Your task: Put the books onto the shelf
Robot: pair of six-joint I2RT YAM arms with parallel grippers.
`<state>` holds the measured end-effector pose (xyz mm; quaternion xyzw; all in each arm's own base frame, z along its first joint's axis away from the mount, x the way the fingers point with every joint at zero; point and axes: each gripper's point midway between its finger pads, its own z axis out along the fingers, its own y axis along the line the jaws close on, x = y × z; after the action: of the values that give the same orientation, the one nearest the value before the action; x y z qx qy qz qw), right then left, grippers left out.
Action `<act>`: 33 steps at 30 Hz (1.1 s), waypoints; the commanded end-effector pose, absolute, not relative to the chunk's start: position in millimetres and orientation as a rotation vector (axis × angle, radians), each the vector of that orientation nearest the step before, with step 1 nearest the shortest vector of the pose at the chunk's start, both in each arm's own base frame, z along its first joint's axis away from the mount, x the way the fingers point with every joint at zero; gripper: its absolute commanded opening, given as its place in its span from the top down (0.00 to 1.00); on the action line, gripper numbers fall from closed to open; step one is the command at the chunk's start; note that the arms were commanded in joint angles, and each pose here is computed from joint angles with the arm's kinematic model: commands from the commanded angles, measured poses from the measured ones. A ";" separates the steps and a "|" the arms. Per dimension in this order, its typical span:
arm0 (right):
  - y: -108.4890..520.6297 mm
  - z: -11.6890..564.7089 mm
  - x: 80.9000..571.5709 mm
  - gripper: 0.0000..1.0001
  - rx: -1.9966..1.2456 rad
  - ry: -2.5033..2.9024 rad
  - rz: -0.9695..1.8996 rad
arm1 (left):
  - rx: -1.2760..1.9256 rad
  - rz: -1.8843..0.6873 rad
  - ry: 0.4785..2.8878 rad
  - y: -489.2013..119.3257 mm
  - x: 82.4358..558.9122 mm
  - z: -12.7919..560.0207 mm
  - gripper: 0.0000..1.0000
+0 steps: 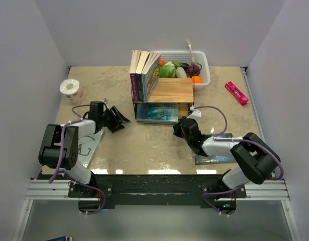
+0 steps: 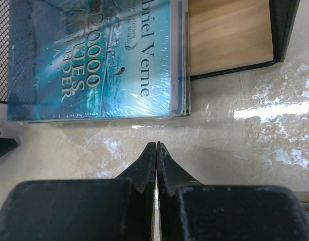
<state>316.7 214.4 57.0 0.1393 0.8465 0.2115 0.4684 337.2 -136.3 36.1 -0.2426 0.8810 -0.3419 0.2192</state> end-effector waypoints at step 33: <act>213.9 80.9 363.0 1.00 0.426 1.981 0.563 | -0.639 -0.962 2.402 -136.2 350.2 45.6 0.42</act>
<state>343.7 207.8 55.1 0.1694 0.8415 0.2129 0.4668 334.6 -136.1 34.4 -0.2434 0.8830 -0.3397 0.2136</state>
